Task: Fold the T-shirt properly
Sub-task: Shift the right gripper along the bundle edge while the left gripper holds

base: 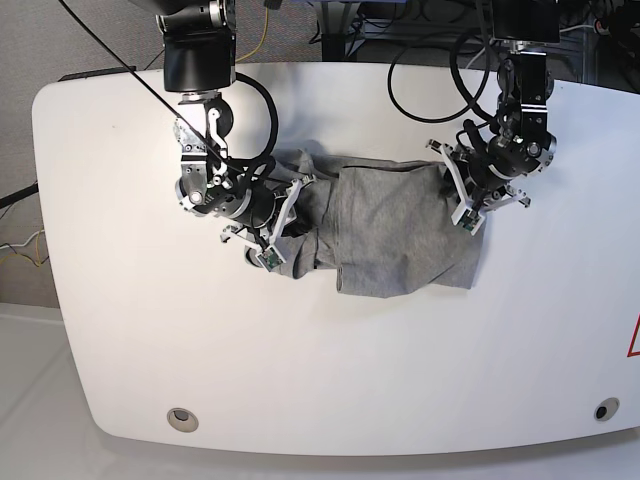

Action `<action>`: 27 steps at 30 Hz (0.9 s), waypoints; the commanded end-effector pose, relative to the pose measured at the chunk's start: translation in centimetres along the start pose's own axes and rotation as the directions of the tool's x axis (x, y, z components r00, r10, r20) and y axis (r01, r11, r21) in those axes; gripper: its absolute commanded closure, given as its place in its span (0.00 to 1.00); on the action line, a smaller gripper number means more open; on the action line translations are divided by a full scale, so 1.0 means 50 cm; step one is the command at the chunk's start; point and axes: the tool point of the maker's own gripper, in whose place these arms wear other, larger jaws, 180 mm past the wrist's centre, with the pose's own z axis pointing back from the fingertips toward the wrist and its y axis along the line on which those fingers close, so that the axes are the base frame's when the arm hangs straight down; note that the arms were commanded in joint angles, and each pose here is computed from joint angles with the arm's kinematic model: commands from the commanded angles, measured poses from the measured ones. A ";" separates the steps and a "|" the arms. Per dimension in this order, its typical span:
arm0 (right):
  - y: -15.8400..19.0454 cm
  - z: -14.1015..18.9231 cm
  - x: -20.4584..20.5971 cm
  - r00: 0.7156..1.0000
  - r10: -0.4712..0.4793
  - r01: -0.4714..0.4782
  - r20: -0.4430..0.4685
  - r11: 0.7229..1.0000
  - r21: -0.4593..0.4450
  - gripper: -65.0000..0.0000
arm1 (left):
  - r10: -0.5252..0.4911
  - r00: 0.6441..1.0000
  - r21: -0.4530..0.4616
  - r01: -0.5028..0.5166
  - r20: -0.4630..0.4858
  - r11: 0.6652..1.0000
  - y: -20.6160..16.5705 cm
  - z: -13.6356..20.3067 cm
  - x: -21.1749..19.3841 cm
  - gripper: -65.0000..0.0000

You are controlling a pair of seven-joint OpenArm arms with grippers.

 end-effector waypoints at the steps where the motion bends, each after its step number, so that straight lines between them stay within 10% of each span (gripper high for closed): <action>1: -0.013 0.007 0.016 1.000 0.025 -0.025 0.003 0.999 -0.021 0.90 | -0.022 0.995 -0.011 0.021 -0.100 1.000 -0.011 -0.001 -0.047 0.78; 18: -0.048 0.082 0.123 0.987 0.156 -0.151 0.032 0.981 -0.124 0.88 | -0.022 0.995 -0.010 0.021 -0.094 1.000 -0.009 -0.002 -0.041 0.78; 27: -0.071 0.123 0.140 0.986 0.164 -0.157 0.026 0.971 -0.182 0.45 | -0.023 0.996 -0.010 0.022 -0.091 1.000 -0.010 -0.003 -0.038 0.78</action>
